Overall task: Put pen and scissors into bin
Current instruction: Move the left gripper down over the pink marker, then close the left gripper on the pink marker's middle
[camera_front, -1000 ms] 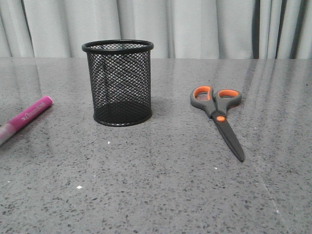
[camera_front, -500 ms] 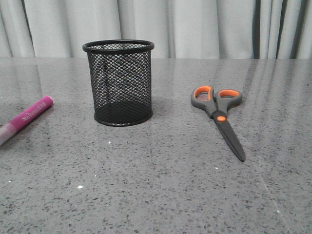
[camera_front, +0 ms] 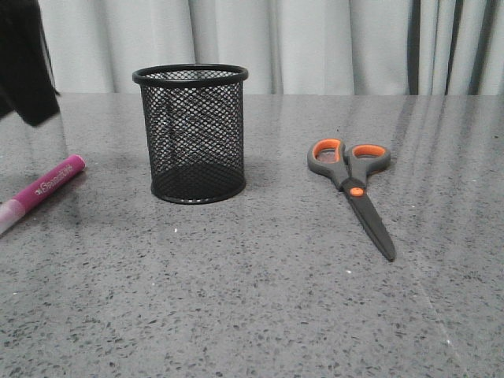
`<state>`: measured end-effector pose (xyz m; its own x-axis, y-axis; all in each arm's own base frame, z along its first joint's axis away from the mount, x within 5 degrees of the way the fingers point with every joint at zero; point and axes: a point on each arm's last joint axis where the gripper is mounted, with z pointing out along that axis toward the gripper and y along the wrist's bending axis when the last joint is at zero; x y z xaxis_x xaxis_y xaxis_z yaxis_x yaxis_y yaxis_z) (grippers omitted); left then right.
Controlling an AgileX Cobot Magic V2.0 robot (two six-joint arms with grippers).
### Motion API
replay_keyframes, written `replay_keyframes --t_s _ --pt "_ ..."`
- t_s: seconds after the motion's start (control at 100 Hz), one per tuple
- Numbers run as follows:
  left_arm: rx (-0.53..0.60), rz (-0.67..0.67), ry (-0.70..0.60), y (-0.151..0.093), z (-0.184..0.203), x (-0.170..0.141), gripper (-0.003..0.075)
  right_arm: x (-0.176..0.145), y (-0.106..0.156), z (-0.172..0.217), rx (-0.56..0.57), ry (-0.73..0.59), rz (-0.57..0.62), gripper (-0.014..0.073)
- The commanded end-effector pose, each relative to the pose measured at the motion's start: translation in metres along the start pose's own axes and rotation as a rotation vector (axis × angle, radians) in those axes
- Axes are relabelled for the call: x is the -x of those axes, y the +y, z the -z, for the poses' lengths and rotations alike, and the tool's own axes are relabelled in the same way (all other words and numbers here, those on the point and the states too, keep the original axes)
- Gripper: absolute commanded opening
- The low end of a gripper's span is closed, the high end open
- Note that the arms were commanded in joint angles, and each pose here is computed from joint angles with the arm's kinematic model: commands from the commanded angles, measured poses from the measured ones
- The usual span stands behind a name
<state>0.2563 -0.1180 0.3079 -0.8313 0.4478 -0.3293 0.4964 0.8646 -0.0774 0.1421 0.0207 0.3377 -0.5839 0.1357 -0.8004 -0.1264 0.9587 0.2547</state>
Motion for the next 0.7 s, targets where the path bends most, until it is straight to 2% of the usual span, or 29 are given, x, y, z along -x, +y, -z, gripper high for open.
replay_keyframes --t_s 0.0,0.3,0.69 --pt "0.021 0.011 -0.068 -0.001 0.005 0.011 0.0359 0.015 0.002 0.006 -0.002 -0.095 0.006 0.0400" --pt "0.035 0.013 -0.099 0.003 -0.016 0.024 0.0359 0.015 0.002 0.006 -0.002 -0.093 0.006 0.0400" --pt "0.052 0.005 -0.067 0.007 -0.033 0.028 0.0353 0.015 0.002 0.006 -0.002 -0.093 0.008 0.0400"
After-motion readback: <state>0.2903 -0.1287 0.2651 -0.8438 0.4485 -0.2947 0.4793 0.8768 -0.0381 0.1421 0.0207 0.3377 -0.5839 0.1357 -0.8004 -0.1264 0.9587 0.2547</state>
